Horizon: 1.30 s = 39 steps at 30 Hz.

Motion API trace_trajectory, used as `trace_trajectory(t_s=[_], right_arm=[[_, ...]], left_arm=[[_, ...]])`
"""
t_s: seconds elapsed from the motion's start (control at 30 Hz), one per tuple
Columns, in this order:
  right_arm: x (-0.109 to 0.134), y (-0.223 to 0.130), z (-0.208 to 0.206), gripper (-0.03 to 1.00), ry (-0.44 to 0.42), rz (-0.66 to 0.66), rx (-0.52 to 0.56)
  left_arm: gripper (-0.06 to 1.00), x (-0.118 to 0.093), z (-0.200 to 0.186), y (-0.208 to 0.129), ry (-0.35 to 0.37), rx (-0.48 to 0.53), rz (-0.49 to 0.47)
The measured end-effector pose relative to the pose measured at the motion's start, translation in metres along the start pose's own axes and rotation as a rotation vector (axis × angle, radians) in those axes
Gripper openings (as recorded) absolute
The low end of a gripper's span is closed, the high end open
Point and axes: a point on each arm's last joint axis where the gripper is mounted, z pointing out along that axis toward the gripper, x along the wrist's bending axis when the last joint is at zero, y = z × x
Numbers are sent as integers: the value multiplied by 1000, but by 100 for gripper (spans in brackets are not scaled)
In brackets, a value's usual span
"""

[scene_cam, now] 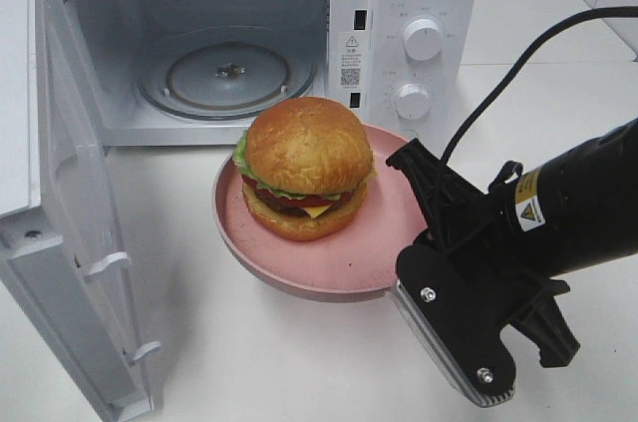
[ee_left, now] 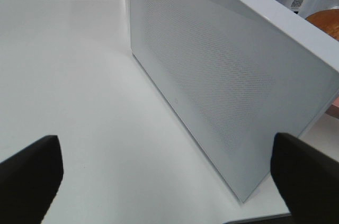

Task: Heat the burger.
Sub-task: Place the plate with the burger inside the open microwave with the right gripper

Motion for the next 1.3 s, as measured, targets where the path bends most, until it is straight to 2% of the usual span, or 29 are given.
trace_trajectory(t_s=[0.3,1.03,1.3], right_arm=[[-5,-2,2,4,-8,17,23],[-73,-4,49,4,-17,127,31],[-87,-5,59,4,-20,126,33]], left_arm=[[99,0,0,0,0,0,0],[99,0,0,0,0,0,0],[99,0,0,0,0,0,0]])
